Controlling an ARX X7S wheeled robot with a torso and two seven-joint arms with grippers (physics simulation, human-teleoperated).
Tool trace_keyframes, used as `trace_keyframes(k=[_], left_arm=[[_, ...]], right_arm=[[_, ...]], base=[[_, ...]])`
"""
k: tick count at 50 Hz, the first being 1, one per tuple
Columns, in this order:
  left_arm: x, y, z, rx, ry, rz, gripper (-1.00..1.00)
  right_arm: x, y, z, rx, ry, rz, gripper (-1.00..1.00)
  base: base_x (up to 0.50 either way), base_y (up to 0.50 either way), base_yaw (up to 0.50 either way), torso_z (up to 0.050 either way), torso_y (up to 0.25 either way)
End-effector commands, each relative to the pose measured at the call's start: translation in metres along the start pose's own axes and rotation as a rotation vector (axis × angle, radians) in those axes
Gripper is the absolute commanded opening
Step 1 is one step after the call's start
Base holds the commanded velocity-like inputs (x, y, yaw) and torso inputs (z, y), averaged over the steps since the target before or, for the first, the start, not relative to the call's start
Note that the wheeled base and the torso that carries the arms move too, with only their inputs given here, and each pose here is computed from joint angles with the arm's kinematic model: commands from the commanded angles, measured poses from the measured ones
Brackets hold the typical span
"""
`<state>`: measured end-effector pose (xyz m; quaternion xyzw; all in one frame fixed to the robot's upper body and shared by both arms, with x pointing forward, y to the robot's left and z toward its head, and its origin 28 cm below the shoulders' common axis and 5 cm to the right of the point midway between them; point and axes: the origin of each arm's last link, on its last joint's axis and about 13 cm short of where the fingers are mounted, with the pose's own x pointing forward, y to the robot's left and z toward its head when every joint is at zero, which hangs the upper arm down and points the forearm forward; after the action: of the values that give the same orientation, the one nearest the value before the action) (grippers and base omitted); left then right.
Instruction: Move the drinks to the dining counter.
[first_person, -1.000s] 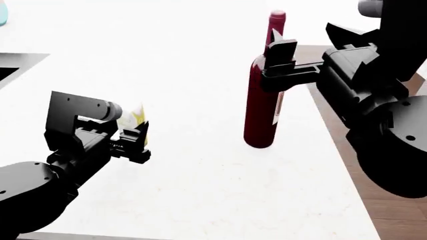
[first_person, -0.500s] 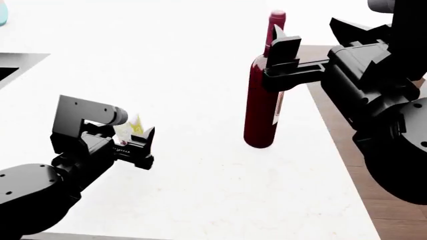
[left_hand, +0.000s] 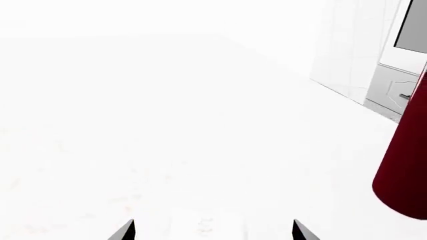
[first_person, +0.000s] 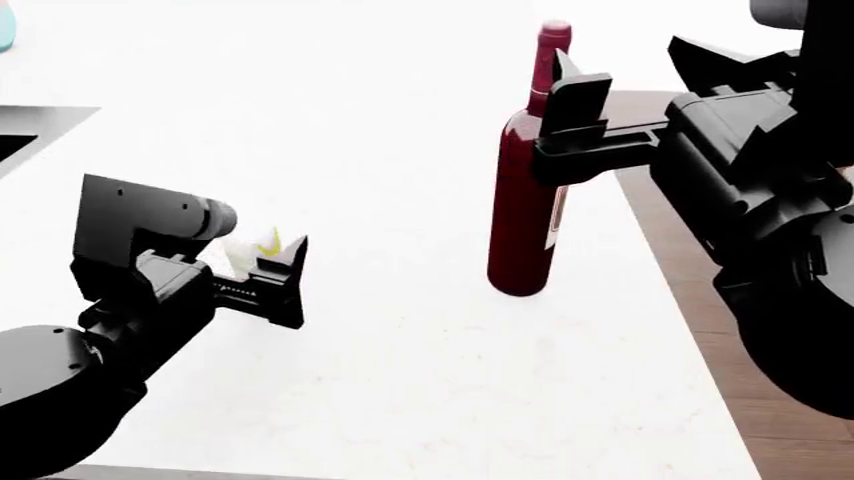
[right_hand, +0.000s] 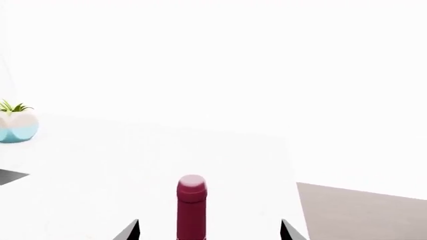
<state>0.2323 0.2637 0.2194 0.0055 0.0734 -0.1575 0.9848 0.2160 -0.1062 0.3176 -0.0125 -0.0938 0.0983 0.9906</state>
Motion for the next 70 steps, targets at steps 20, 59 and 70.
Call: trace_keyframes(k=[20,59,70], left_arm=[[-0.061,-0.026,0.043,0.078,-0.27,-0.012,1.0],[-0.062,-0.029,0.046,0.065,-0.319,-0.017,1.0],[-0.062,-0.028,0.043,0.061,-0.31,-0.016,1.0]], right_arm=[[-0.024,0.006,0.021,-0.021,-0.089,-0.125,1.0],[-0.027,0.001,0.009,-0.018,-0.141,-0.143,1.0],[-0.026,0.001,0.007,-0.071,-0.13,-0.172,1.0]], base=[[0.0,0.0,0.0,0.0,0.0],[0.35,0.01,0.0,0.0,0.0],[0.5,-0.13,0.0,0.0,0.0]])
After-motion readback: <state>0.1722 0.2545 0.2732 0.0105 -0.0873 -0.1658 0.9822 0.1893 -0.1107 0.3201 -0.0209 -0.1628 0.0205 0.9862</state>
